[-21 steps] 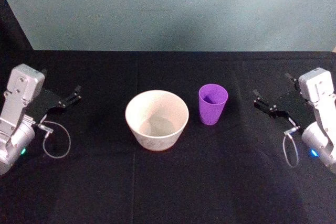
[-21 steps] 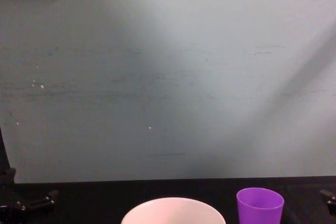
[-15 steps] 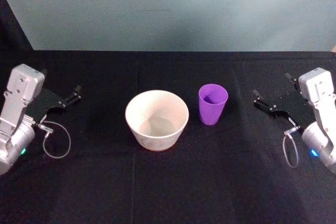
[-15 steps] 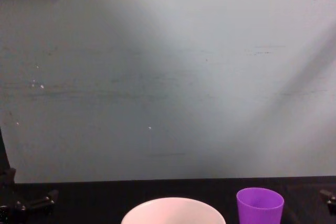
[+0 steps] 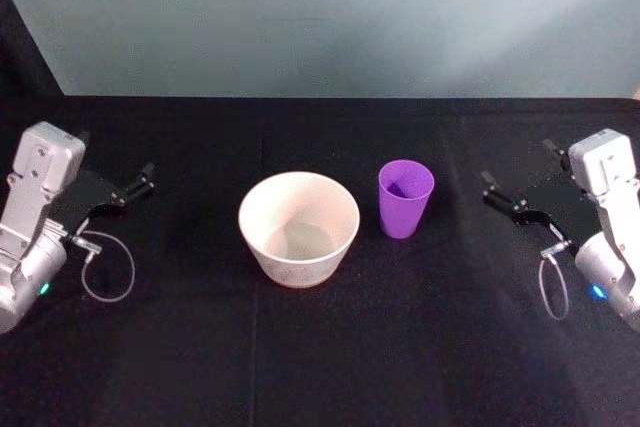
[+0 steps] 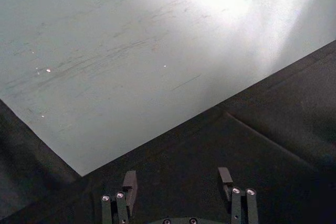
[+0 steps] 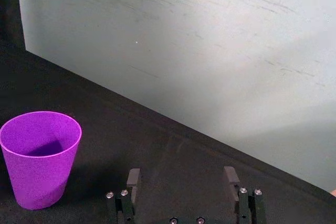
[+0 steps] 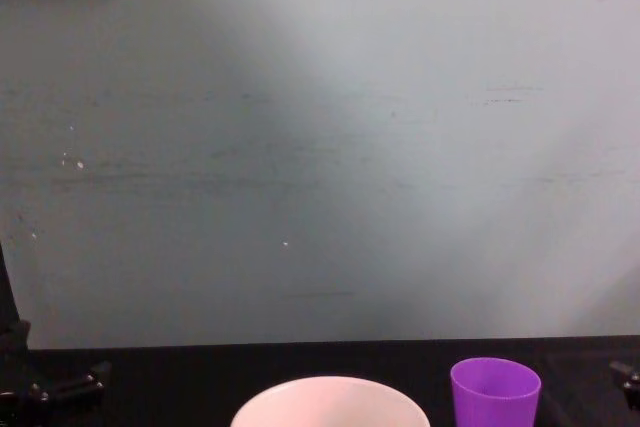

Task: Pick up the cup and pour the mung beans from the cup into the bowl.

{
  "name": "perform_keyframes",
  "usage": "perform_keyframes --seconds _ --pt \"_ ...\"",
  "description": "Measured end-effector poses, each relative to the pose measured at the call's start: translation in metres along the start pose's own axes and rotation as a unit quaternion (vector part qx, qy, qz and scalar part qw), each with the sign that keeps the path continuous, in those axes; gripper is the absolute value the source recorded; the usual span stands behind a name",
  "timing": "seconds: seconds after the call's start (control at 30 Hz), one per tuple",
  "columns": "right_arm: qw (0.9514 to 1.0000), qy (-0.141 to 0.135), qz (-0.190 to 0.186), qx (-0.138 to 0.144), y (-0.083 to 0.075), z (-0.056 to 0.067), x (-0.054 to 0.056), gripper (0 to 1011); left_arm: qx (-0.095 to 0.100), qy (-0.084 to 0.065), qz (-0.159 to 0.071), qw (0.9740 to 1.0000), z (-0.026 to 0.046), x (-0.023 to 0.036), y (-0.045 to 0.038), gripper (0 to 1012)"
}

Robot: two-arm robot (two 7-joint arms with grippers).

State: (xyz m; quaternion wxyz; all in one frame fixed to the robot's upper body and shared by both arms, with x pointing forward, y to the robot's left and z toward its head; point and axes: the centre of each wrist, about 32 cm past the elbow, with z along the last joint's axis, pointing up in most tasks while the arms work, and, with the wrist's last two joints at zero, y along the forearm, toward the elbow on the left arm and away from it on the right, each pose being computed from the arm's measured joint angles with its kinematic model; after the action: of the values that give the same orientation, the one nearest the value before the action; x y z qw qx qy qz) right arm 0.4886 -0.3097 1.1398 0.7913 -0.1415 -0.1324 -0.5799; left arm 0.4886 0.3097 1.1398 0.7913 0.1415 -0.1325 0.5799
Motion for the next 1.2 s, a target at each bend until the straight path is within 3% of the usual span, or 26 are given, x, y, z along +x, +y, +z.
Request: perform_keyframes --seconds 1.2 --pt "1.0 0.0 0.0 0.0 0.0 0.0 0.0 1003 0.0 0.0 0.0 1.0 0.0 0.0 0.0 1000"
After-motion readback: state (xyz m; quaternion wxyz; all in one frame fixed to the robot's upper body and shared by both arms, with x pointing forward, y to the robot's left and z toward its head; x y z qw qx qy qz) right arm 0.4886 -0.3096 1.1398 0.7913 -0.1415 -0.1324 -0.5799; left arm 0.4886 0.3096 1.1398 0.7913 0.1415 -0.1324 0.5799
